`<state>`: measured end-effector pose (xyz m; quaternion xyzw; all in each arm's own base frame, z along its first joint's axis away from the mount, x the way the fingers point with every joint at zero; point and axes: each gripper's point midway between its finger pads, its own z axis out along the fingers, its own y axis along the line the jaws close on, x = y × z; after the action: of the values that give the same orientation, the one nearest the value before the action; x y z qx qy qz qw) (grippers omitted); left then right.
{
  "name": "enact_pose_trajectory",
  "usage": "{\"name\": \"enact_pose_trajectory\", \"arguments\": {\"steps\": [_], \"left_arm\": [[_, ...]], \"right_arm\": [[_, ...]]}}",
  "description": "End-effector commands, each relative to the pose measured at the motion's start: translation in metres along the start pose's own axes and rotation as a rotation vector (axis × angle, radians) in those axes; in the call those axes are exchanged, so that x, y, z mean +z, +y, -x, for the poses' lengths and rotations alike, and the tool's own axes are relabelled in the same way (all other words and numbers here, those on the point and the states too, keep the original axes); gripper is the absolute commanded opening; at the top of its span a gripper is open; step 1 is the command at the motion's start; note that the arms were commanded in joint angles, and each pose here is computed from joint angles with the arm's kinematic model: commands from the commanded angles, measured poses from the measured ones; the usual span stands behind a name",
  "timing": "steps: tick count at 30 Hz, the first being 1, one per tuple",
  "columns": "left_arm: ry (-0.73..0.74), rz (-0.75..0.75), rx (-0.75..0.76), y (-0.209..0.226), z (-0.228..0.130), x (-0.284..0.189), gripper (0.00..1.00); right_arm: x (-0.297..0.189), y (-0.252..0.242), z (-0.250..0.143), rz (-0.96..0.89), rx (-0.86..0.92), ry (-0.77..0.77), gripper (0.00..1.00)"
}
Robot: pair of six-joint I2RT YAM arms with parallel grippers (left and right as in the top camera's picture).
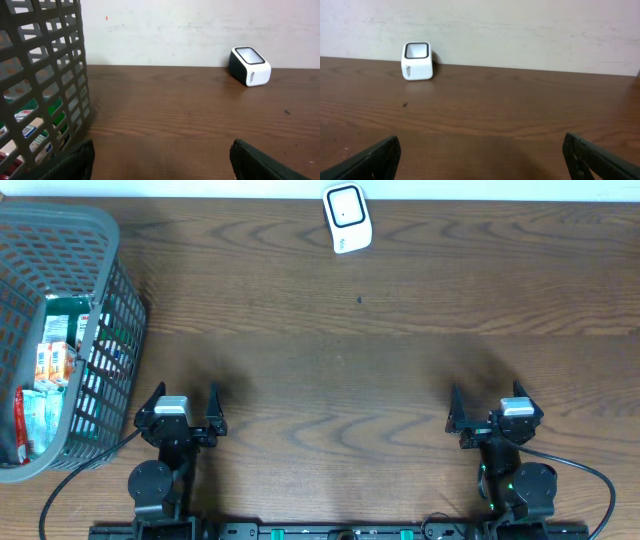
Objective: Scan the item barcode
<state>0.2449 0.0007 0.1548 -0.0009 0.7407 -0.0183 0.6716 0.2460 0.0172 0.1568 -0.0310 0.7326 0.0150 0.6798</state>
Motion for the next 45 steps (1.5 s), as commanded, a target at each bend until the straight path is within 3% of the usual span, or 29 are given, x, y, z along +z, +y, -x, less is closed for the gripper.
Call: {"name": "enact_pose_trajectory", "arguments": {"steps": [1, 18, 20, 25, 34, 41, 45], "left_arm": [[0.048, -0.008, -0.018, -0.001, -0.016, 0.001, 0.88], [0.026, -0.053, -0.062, -0.009, -0.007, 0.000, 0.87], [-0.013, -0.082, -0.144, -0.014, 0.015, -0.005, 0.87], [-0.086, -0.189, -0.139, -0.034, 0.066, -0.023, 0.87], [0.024, -0.188, -0.166, -0.041, 0.146, -0.062, 0.87], [0.253, -0.166, -0.133, -0.041, 0.218, -0.061, 0.87], [0.433, -0.058, -0.092, -0.021, 0.246, -0.040, 0.87]], "right_arm": [[0.000, 0.002, -0.002, 0.008, -0.013, 0.006, 0.99], [0.000, 0.002, -0.002, 0.008, -0.013, 0.006, 0.99], [0.000, 0.002, -0.002, 0.008, -0.013, 0.006, 0.99], [0.000, 0.002, -0.002, 0.008, -0.013, 0.006, 0.99], [0.000, 0.002, -0.002, 0.008, -0.013, 0.006, 0.99], [0.000, 0.002, -0.002, 0.008, -0.013, 0.006, 0.99], [0.000, 0.002, -0.002, 0.008, -0.013, 0.006, 0.99]]}}
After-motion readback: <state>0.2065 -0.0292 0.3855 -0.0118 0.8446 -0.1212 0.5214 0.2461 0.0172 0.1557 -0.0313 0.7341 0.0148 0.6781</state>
